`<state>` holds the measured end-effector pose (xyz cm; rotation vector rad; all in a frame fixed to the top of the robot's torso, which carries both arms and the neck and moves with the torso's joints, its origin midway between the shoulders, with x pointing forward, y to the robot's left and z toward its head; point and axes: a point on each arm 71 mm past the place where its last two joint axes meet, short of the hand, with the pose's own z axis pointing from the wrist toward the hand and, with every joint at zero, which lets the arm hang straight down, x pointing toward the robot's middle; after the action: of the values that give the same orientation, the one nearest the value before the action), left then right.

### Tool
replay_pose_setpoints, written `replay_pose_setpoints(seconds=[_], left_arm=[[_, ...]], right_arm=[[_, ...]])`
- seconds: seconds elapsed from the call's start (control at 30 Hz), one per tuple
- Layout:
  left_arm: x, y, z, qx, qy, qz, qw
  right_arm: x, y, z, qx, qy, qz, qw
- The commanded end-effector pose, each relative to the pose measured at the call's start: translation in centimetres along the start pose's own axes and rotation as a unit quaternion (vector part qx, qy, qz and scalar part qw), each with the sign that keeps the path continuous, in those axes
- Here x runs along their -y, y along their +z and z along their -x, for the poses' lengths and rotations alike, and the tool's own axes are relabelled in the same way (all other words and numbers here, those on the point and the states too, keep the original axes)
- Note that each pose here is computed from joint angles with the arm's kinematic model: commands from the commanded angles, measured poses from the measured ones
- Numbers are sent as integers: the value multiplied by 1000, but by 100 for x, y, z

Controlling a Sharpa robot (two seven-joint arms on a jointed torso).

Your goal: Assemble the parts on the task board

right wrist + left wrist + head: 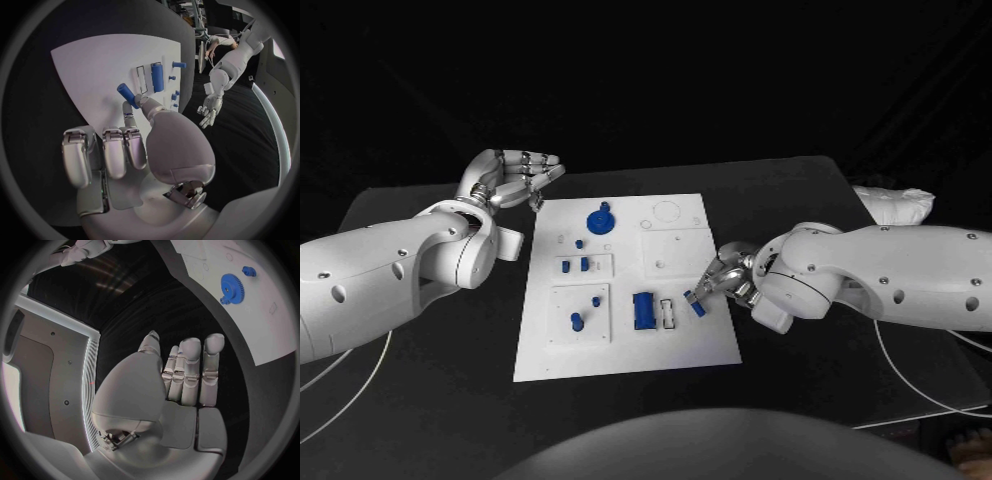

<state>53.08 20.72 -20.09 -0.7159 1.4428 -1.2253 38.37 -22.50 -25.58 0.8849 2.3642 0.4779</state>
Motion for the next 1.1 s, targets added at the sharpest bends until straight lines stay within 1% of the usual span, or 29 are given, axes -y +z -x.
replay_pose_setpoints(seconds=[0.03, 0.17, 0.4, 0.63, 1.1], left_arm=[[15, 4, -29, -9, -3, -4, 1000], [13, 3, -24, -8, -3, -3, 1000], [12, 2, -22, -9, -3, -3, 1000], [13, 2, -23, -9, -3, -4, 1000], [11, 0, -19, -9, -2, -3, 1000]], right_arm=[[50, 20, -106, -58, 64, -24, 996], [76, 54, -157, -74, 91, -36, 992], [60, 123, -221, -85, 111, -44, 989], [32, 159, -254, -84, 116, -44, 989], [6, 164, -274, -80, 120, -39, 989]])
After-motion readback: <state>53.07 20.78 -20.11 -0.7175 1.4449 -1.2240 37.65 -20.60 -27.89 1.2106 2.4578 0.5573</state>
